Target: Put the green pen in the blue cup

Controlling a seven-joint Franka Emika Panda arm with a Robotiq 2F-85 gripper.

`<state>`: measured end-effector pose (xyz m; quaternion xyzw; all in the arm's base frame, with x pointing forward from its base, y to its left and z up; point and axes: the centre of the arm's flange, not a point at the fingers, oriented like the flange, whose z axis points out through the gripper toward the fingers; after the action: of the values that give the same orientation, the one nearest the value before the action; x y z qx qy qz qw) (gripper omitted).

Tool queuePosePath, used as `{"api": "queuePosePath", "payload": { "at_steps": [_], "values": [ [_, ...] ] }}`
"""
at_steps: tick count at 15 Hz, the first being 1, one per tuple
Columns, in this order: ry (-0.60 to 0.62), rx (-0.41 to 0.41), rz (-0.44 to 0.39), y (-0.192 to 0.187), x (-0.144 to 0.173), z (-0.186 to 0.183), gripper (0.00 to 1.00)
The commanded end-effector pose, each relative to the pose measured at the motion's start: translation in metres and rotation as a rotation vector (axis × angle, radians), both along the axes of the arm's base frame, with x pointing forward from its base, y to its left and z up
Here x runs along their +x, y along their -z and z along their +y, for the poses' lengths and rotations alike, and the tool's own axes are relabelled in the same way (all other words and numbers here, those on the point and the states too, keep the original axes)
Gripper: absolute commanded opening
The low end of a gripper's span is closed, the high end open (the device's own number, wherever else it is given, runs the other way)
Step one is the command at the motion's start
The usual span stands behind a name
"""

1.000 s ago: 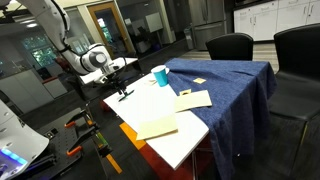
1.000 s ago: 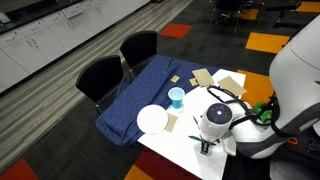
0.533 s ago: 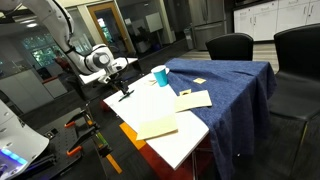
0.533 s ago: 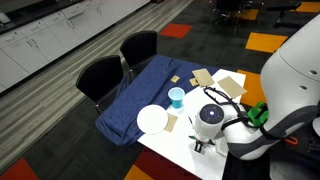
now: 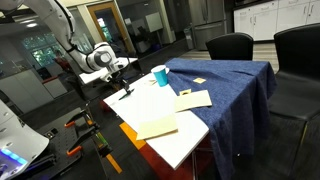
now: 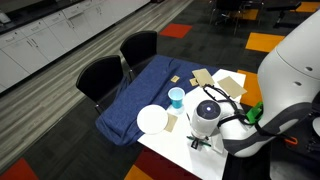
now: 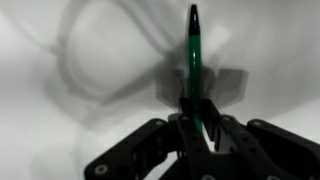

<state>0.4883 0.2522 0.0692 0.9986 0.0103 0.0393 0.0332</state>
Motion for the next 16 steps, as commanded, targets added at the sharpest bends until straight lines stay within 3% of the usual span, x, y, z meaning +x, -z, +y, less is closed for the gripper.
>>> {"api": "queuePosePath", "payload": {
  "at_steps": [1,7,16],
  "values": [
    [0.024,-0.015,0.008,-0.013,0.009,-0.005,0.05],
    [-0.01,-0.066,-0.012,-0.051,0.017,-0.018,0.05],
    [-0.084,-0.144,0.072,-0.14,0.021,-0.006,0.05]
  ]
}}
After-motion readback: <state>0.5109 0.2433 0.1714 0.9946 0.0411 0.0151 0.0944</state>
